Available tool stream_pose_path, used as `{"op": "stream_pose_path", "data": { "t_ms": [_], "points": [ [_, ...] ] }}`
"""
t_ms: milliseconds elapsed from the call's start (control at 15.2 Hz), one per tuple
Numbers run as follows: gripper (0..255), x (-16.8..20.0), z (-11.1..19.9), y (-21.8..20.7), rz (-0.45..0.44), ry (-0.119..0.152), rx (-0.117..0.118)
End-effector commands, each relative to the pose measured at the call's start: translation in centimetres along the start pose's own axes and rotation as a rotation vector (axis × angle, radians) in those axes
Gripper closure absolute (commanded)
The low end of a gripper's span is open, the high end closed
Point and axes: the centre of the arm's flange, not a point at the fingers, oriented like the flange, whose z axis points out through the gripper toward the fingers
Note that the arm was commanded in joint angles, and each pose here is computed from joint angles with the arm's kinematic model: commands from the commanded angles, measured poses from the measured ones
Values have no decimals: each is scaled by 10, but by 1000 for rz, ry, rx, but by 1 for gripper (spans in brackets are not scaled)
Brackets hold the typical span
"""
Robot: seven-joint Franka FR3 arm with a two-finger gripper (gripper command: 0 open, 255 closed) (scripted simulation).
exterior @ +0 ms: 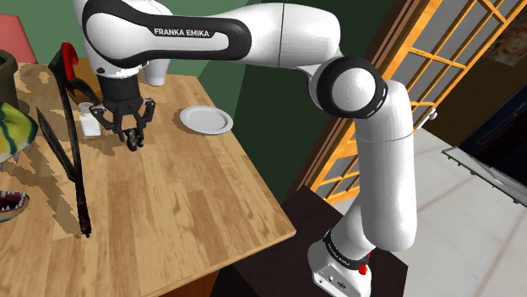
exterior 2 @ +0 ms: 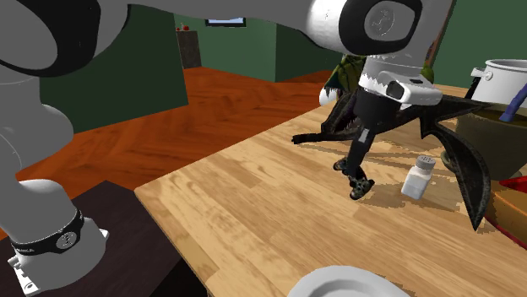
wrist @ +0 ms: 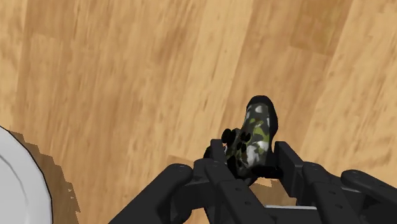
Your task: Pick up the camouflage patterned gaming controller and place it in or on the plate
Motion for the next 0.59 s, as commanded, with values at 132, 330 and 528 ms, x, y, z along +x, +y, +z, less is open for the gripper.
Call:
{"op": "stream_pose_path", "data": {
  "t_ms": [132, 330, 528],
  "points": [
    [255, -2, -20, 1, 0, -1, 0],
    [255, -4, -36, 2, 0, -1, 0],
    [255, -6, -51, 3, 0, -1, 0]
  ]
}}
